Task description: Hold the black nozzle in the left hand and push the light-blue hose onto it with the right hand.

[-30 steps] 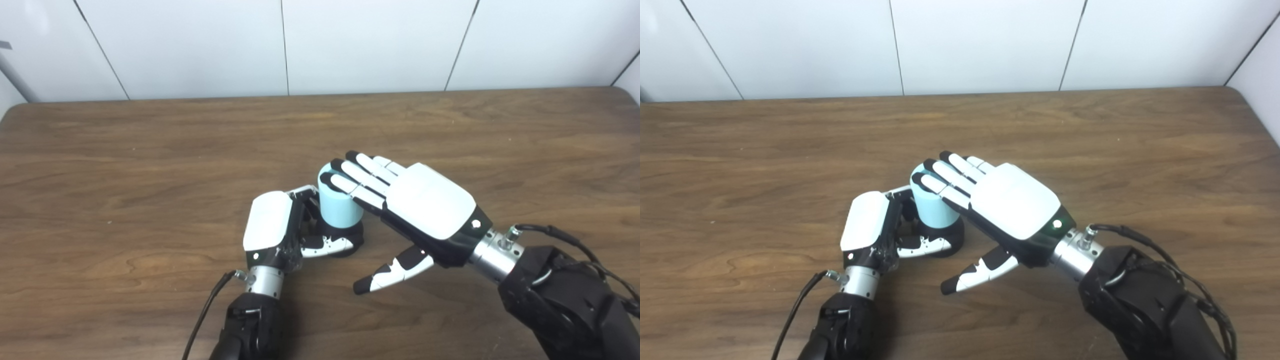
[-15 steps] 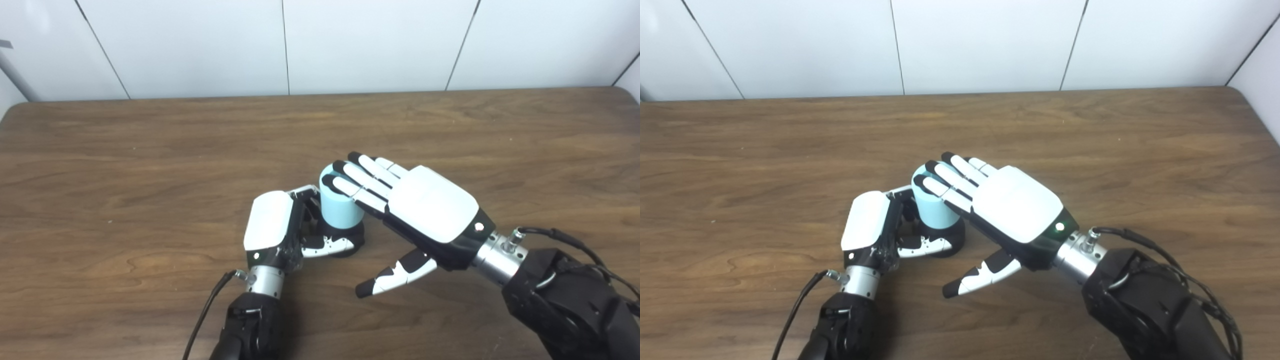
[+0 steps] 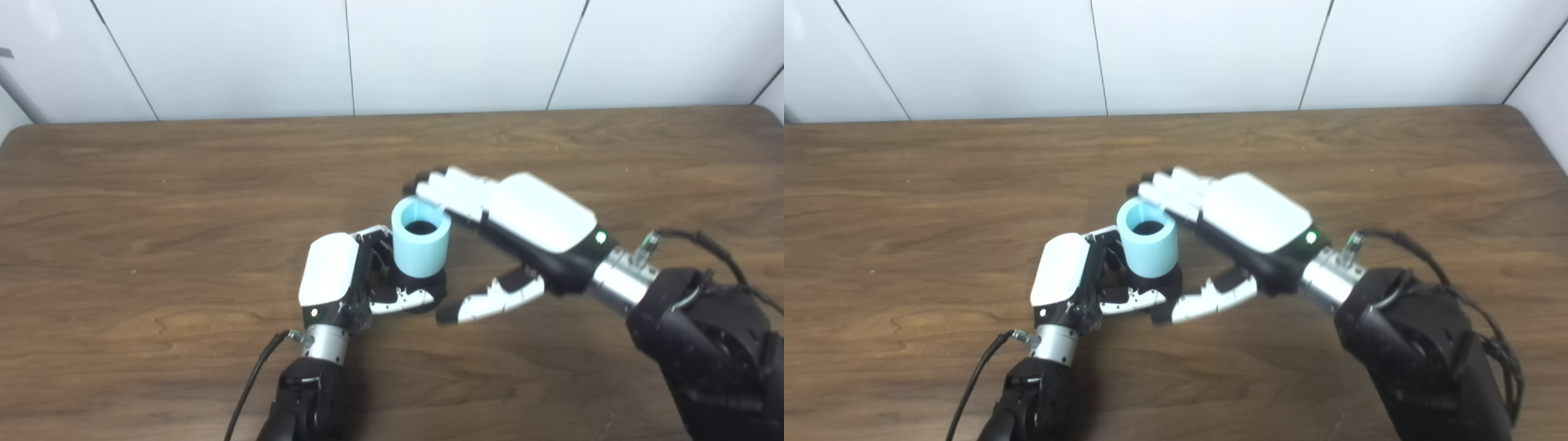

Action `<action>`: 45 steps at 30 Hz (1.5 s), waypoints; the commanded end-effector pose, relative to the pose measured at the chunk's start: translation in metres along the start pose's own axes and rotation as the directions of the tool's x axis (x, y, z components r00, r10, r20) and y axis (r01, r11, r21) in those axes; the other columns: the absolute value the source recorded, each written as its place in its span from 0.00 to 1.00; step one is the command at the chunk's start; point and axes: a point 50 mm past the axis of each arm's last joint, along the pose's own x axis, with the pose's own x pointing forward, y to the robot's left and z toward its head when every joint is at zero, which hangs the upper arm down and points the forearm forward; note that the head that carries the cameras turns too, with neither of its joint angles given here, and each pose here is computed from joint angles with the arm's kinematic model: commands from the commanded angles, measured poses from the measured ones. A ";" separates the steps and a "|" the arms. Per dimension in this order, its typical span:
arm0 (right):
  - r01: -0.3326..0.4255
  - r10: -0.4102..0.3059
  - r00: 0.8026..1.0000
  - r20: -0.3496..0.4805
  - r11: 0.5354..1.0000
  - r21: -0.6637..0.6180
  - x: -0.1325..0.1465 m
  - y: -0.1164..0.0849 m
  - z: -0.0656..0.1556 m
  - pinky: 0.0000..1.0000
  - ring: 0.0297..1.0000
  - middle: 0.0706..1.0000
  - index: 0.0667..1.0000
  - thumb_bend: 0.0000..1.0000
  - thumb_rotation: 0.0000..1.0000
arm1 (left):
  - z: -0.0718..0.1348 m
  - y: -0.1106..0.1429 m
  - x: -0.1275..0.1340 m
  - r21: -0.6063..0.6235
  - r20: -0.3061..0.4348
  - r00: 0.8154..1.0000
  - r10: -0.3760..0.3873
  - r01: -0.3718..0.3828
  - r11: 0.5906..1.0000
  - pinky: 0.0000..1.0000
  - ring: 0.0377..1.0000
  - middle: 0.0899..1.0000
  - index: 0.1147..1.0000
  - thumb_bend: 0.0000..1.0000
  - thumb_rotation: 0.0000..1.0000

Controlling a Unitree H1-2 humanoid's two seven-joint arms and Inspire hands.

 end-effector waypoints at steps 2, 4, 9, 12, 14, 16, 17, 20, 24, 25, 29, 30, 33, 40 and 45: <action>0.137 -0.136 0.990 0.043 0.990 -0.029 0.005 -0.021 0.007 0.89 1.00 0.99 0.95 0.57 0.77 | -0.025 -0.037 -0.028 -0.008 -0.149 0.964 -0.220 0.221 0.975 0.42 0.44 0.39 0.42 0.53 0.00; 0.161 -0.159 0.986 0.050 0.987 -0.028 0.007 -0.026 0.007 0.88 0.99 0.99 0.95 0.55 0.75 | -0.024 -0.038 -0.029 -0.007 -0.152 0.963 -0.222 0.223 0.975 0.43 0.45 0.39 0.42 0.53 0.00; 0.170 -0.169 0.985 0.035 0.985 -0.042 0.007 -0.026 0.002 0.84 0.98 0.97 0.93 0.56 0.74 | -0.025 -0.039 -0.028 -0.008 -0.155 0.964 -0.217 0.219 0.976 0.42 0.44 0.39 0.42 0.53 0.00; 0.157 -0.157 0.988 0.004 0.987 -0.032 0.004 -0.018 -0.003 0.86 0.97 0.96 0.93 0.56 0.68 | -0.025 -0.039 -0.028 -0.013 -0.156 0.964 -0.214 0.215 0.977 0.46 0.48 0.41 0.42 0.53 0.00; 0.142 -0.141 0.989 -0.033 0.990 0.011 0.001 -0.012 -0.007 0.86 0.96 0.95 0.93 0.56 0.67 | -0.026 -0.039 -0.027 -0.019 -0.156 0.965 -0.210 0.209 0.978 0.45 0.47 0.40 0.42 0.53 0.00; 0.137 -0.131 0.989 -0.074 0.988 0.072 -0.003 -0.005 -0.011 0.87 0.96 0.95 0.93 0.56 0.67 | -0.026 -0.038 -0.027 -0.024 -0.154 0.966 -0.207 0.206 0.978 0.43 0.45 0.40 0.42 0.53 0.00; 0.138 -0.130 0.988 -0.088 0.986 0.091 -0.004 -0.002 -0.013 0.87 0.95 0.94 0.93 0.55 0.71 | -0.025 -0.038 -0.026 -0.025 -0.153 0.966 -0.206 0.205 0.978 0.42 0.44 0.39 0.42 0.53 0.00; 0.140 -0.112 0.980 -0.164 0.975 0.170 -0.010 0.009 -0.021 0.83 0.94 0.93 0.92 0.56 0.81 | -0.025 -0.036 -0.026 0.010 -0.145 0.970 -0.196 0.199 0.980 0.40 0.43 0.37 0.42 0.53 0.00; 0.139 -0.092 0.973 -0.213 0.966 0.216 -0.016 0.022 -0.029 0.79 0.92 0.93 0.92 0.56 0.91 | -0.025 -0.032 -0.025 0.043 -0.130 0.975 -0.180 0.187 0.981 0.53 0.54 0.45 0.42 0.52 0.00; 0.144 -0.092 0.970 -0.223 0.963 0.229 -0.017 0.025 -0.030 0.79 0.92 0.94 0.92 0.56 0.92 | -0.026 -0.031 -0.025 0.050 -0.125 0.976 -0.177 0.184 0.982 0.55 0.56 0.46 0.42 0.52 0.00; 0.157 -0.093 0.965 -0.246 0.954 0.257 -0.021 0.032 -0.035 0.81 0.92 0.95 0.93 0.54 0.91 | -0.027 -0.027 -0.024 0.062 -0.110 0.977 -0.185 0.193 0.979 0.67 0.66 0.63 0.52 0.69 0.08; 0.159 -0.094 0.964 -0.248 0.953 0.258 -0.022 0.033 -0.036 0.81 0.92 0.95 0.93 0.53 0.91 | -0.026 -0.026 -0.024 0.064 -0.105 0.977 -0.185 0.193 0.979 0.70 0.69 0.66 0.59 0.81 0.10; 0.165 -0.098 0.963 -0.253 0.951 0.260 -0.022 0.035 -0.037 0.81 0.92 0.95 0.93 0.53 0.90 | -0.025 -0.024 -0.023 0.071 -0.088 0.979 -0.183 0.190 0.979 0.78 0.75 0.72 0.65 0.89 0.12; 0.169 -0.099 0.961 -0.259 0.950 0.263 -0.021 0.039 -0.038 0.83 0.92 0.94 0.94 0.52 0.91 | -0.022 -0.015 -0.017 0.103 -0.006 0.991 -0.137 0.137 0.985 0.85 0.78 0.74 0.65 0.91 0.15; 0.165 -0.095 0.960 -0.262 0.951 0.261 -0.021 0.042 -0.039 0.86 0.92 0.94 0.95 0.53 0.93 | -0.016 -0.003 -0.011 0.085 0.017 0.994 -0.111 0.109 0.990 0.61 0.66 0.65 0.60 0.91 0.12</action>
